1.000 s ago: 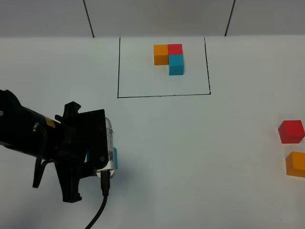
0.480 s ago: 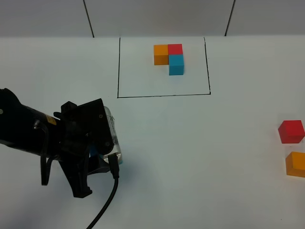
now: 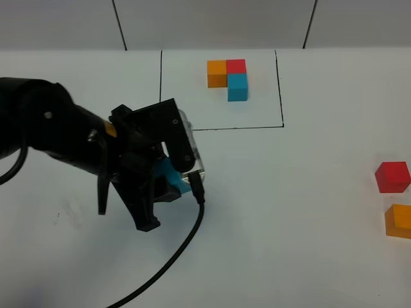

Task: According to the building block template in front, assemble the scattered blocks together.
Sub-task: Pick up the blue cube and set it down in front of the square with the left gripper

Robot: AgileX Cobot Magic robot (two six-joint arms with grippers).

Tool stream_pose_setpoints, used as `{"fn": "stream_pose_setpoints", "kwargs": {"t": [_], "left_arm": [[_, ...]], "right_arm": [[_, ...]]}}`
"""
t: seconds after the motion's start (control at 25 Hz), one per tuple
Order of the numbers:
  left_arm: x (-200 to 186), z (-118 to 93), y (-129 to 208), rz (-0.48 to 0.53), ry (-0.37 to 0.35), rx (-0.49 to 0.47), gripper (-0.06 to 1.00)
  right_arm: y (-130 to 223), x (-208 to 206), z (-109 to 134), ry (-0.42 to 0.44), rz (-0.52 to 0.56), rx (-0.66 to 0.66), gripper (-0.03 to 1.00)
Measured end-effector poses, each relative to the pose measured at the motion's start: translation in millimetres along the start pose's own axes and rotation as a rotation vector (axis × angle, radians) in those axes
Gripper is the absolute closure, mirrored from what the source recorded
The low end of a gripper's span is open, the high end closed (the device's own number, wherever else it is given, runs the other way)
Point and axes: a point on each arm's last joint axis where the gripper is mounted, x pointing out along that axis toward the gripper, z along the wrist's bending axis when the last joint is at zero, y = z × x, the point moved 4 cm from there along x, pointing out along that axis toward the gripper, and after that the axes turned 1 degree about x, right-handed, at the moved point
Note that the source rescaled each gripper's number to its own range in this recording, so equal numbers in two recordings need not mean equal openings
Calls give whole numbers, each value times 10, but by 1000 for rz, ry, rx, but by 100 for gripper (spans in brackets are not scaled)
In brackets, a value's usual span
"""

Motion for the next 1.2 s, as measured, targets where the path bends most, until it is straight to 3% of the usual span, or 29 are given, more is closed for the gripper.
{"fn": "stream_pose_setpoints", "kwargs": {"t": [0.48,0.8,1.2], "left_arm": [[784,153,-118,83,92,-72,41],[1112,273,-140,90,96,95,41],[1106,310,-184,116,126,206,41]], "right_arm": [[0,0,0,0,0,0,97],[0,0,0,0,0,0,97],[0,0,0,0,0,0,97]]}}
